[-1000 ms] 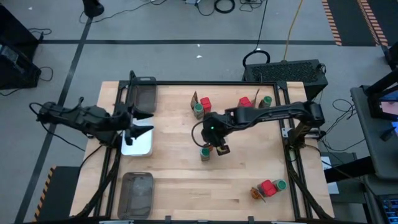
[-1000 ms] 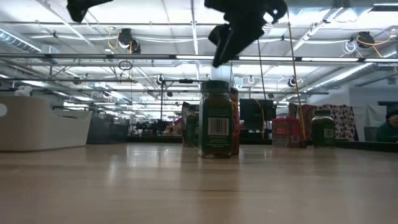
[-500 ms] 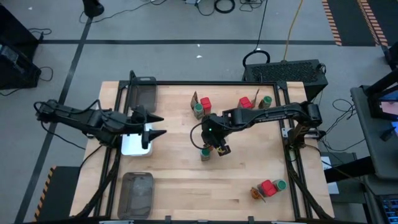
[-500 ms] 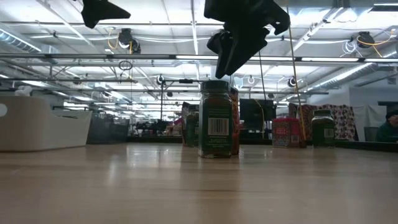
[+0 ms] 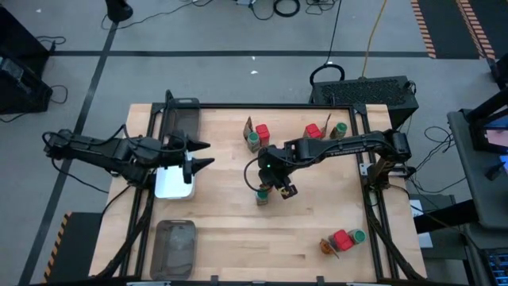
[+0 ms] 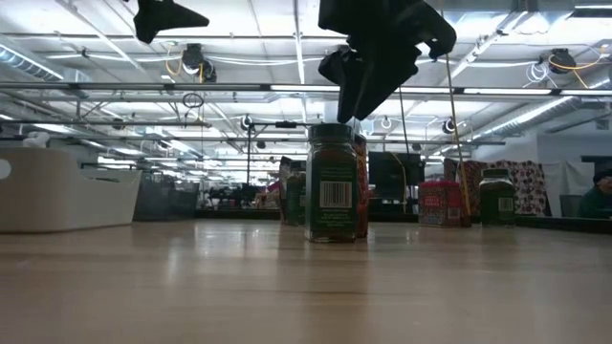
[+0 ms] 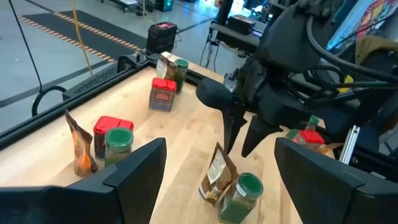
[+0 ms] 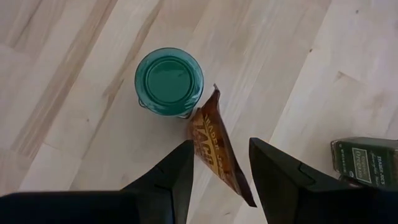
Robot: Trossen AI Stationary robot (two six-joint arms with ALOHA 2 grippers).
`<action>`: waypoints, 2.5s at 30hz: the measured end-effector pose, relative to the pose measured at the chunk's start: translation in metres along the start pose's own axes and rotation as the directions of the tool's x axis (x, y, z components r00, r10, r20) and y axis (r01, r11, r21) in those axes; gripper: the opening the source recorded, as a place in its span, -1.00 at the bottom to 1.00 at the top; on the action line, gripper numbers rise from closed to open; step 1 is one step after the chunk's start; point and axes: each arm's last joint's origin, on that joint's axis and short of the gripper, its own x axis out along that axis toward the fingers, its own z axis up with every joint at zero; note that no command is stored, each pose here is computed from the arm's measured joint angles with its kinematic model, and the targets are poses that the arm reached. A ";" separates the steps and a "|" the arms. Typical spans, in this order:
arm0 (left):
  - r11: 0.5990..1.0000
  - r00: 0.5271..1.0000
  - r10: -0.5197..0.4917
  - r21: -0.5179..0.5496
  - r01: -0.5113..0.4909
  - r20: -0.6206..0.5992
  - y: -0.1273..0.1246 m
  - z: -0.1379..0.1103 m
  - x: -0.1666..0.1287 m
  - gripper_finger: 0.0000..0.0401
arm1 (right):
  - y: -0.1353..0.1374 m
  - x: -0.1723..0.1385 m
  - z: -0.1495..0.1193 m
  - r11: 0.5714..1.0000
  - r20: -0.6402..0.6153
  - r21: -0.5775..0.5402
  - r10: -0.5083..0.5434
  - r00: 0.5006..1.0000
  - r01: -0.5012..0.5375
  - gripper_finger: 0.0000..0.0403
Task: Sort spices by type
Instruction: Put the orange seasoning bag into the bottom black bin
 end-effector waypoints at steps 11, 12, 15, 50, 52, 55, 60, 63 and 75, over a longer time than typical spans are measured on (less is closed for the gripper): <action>0.999 0.996 0.037 0.030 -0.035 -0.081 0.004 -0.008 0.000 0.51 | 0.000 0.000 0.000 0.997 -0.001 -0.080 0.000 1.000 0.000 -0.30; 0.999 0.995 0.042 0.025 -0.040 -0.091 0.004 -0.009 0.000 0.51 | 0.000 0.000 0.000 0.996 -0.001 -0.087 0.000 1.000 0.000 -0.30; 0.998 0.992 0.054 0.029 -0.051 -0.116 0.005 -0.012 0.000 0.51 | 0.000 0.000 0.000 0.995 0.000 -0.101 0.000 1.000 0.000 -0.30; 0.990 0.963 0.124 0.098 -0.103 -0.240 0.013 -0.025 -0.003 0.51 | -0.005 0.034 0.002 0.989 -0.027 -0.149 0.011 1.000 -0.015 -0.57; 0.990 0.963 0.125 0.098 -0.104 -0.240 0.013 -0.025 -0.003 0.51 | -0.004 0.034 0.002 0.989 -0.032 -0.150 0.013 0.999 -0.018 -0.74; 0.990 0.963 0.125 0.098 -0.104 -0.240 0.013 -0.025 -0.003 0.51 | -0.004 0.034 0.000 0.988 -0.051 -0.153 0.021 0.998 -0.029 -0.96; 0.991 0.966 0.119 0.091 -0.101 -0.227 0.013 -0.023 -0.007 0.51 | -0.008 0.033 -0.002 0.988 -0.061 -0.157 0.001 0.998 -0.011 -0.99; 0.991 0.971 0.119 0.085 -0.103 -0.210 0.014 -0.021 -0.010 0.51 | -0.011 0.030 -0.004 0.987 -0.077 -0.155 -0.048 0.996 0.036 -0.99; 0.994 0.990 0.107 0.034 -0.104 -0.091 0.022 -0.009 -0.037 0.51 | -0.024 -0.009 0.022 0.980 0.053 -0.147 -0.130 0.990 0.136 -1.00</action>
